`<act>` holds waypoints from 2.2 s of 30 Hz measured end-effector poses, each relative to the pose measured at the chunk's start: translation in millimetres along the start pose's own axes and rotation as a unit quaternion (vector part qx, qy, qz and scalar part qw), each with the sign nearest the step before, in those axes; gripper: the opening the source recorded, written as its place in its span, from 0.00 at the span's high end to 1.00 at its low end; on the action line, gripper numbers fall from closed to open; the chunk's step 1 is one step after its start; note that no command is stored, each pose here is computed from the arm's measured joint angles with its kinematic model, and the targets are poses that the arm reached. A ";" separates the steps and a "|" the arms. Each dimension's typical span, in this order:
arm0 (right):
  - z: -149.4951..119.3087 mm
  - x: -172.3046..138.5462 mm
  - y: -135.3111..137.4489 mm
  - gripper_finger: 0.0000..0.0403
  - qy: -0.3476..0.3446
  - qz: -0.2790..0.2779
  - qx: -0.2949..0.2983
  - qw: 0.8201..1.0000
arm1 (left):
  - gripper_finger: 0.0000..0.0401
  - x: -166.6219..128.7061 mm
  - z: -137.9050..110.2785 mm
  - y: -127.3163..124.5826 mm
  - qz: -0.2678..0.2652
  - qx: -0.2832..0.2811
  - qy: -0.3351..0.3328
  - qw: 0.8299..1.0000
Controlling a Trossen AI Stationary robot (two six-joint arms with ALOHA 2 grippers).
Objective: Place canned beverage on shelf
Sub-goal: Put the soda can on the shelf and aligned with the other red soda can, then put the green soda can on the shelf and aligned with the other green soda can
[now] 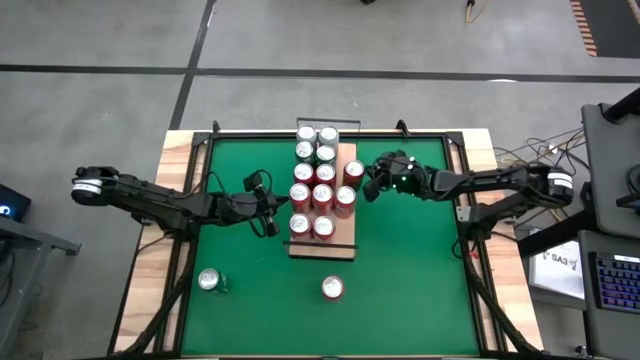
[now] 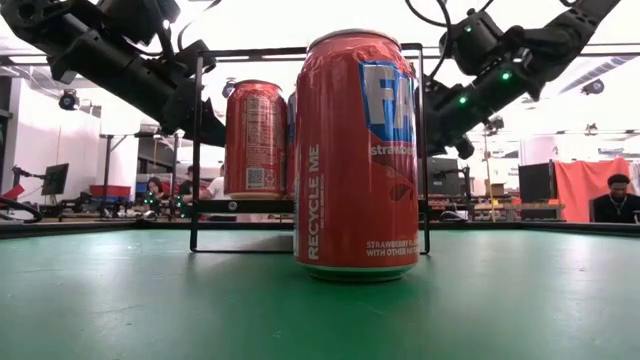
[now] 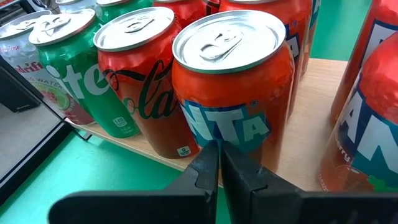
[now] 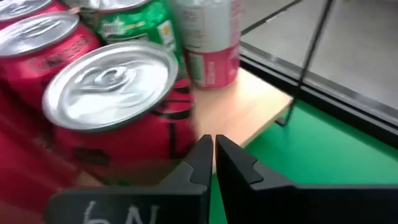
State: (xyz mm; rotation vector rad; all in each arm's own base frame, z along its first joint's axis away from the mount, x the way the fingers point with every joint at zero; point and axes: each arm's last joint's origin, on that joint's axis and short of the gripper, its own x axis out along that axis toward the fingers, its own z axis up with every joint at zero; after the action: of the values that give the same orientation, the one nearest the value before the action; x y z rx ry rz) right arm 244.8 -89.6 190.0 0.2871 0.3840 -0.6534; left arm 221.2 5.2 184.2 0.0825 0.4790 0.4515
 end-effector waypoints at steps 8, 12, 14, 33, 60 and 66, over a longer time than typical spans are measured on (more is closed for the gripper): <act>-1.1 0.4 9.8 0.98 -0.003 0.029 -0.020 0.999 | 1.00 0.0 0.0 0.0 0.000 0.000 0.000 1.000; -0.2 0.1 10.9 0.98 -0.006 0.033 -0.024 0.999 | 1.00 -0.1 0.0 0.0 0.000 0.000 0.000 1.000; -0.4 0.1 11.4 0.98 -0.004 0.041 -0.024 0.999 | 1.00 0.0 0.1 0.1 0.000 0.000 0.000 1.000; -1.1 -2.4 18.9 0.98 -0.010 0.054 -0.041 0.998 | 1.00 -0.4 0.9 -0.3 -0.001 -0.011 -0.004 1.000; 31.2 -79.0 37.2 0.98 -0.098 0.142 0.000 0.985 | 1.00 -72.6 28.0 -21.1 -0.142 -0.088 -0.126 0.978; 31.4 -99.6 57.9 0.98 -0.125 0.212 0.000 0.969 | 1.00 -83.9 41.1 -36.7 -0.170 -0.090 -0.132 0.972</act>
State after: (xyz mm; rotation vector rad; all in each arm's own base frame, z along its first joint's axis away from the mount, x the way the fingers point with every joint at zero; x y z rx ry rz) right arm 217.1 -4.5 269.0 0.2715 0.0743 -0.2630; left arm 188.6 -63.4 249.8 -0.1135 0.1826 0.1411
